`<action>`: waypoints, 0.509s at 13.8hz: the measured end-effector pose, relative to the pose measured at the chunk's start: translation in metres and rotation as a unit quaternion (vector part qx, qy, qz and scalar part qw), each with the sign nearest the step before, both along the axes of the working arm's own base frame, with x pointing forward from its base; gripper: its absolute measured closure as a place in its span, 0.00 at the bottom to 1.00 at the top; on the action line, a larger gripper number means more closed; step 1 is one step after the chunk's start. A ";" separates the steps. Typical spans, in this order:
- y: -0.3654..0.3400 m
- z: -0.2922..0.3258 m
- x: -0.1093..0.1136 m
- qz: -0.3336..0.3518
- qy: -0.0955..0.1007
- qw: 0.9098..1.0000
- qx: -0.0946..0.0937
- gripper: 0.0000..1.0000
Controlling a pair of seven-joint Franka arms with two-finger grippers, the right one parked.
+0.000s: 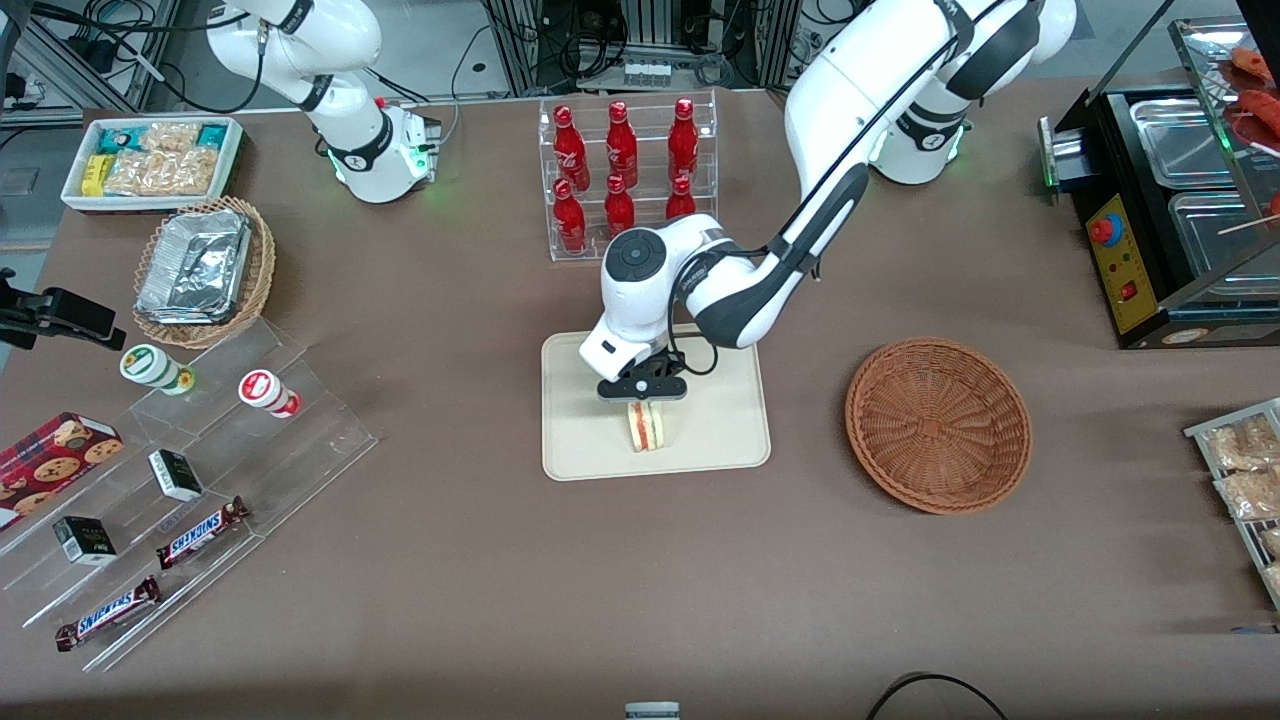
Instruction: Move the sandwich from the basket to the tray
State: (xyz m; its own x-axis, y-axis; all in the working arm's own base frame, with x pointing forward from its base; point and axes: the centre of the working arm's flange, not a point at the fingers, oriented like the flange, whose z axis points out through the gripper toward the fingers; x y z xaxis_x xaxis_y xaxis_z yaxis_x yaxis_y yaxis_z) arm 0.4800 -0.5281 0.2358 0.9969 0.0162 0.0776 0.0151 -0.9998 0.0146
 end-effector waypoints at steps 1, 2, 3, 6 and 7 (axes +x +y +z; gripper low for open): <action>-0.003 -0.003 -0.004 -0.005 0.000 1.000 0.001 0.85; -0.007 -0.002 -0.006 -0.009 -0.002 1.000 0.000 0.79; -0.010 -0.001 -0.009 -0.011 -0.003 1.000 0.000 0.69; -0.011 0.003 -0.007 -0.010 -0.006 1.000 -0.002 0.40; -0.011 0.008 -0.004 -0.008 -0.007 1.000 -0.001 0.30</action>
